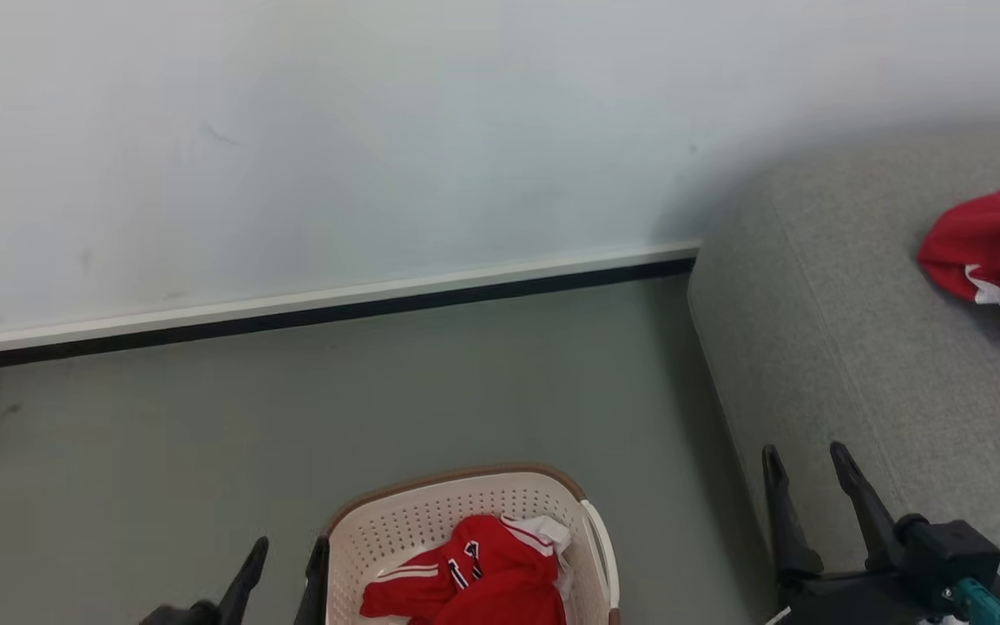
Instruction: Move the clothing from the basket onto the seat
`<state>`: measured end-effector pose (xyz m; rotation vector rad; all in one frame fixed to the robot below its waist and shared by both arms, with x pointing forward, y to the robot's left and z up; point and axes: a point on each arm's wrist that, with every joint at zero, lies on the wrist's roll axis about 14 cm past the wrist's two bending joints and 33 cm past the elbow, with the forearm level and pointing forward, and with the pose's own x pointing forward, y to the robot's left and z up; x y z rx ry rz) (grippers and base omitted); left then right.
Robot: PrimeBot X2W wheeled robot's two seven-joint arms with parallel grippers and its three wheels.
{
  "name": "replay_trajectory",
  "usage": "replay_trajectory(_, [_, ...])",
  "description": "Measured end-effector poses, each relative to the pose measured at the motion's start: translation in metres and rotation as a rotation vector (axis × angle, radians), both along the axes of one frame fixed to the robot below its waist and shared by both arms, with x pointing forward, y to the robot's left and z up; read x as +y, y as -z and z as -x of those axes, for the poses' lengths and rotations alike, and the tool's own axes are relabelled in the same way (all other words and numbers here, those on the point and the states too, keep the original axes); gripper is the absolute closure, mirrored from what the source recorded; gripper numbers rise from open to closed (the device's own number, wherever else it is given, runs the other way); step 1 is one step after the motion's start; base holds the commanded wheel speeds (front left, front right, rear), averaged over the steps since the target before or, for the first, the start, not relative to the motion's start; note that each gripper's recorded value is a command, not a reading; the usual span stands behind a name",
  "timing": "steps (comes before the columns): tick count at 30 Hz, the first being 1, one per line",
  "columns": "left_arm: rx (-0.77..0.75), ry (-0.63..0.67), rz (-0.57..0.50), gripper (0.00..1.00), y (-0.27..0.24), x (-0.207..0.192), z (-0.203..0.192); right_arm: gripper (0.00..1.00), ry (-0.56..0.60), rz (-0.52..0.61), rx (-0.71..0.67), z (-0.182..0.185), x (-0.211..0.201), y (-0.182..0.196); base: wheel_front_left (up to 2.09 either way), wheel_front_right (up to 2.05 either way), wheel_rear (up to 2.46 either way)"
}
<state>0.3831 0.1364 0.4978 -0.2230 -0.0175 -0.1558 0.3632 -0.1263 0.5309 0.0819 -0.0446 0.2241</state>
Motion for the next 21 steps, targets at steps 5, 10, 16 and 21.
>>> replay_trajectory(5, [0.074,0.112,-0.022,0.00,0.017,-0.035,-0.031,0.00,0.015,-0.008,-0.004,-0.011,-0.005,-0.001,0.00,0.00,0.00])
replay_trajectory(10, [0.240,0.236,-0.083,0.00,0.062,-0.070,-0.063,0.00,0.048,-0.023,0.021,-0.025,-0.015,0.014,0.00,0.00,0.00])
replay_trajectory(16, [0.438,0.392,-0.213,0.00,0.128,-0.106,-0.093,0.00,0.111,-0.026,0.065,-0.039,-0.036,0.039,0.00,0.00,0.00])
replay_trajectory(21, [0.594,0.540,-0.336,0.00,0.195,-0.140,-0.110,0.00,0.157,0.011,0.165,-0.042,-0.051,0.076,0.00,0.00,0.00])
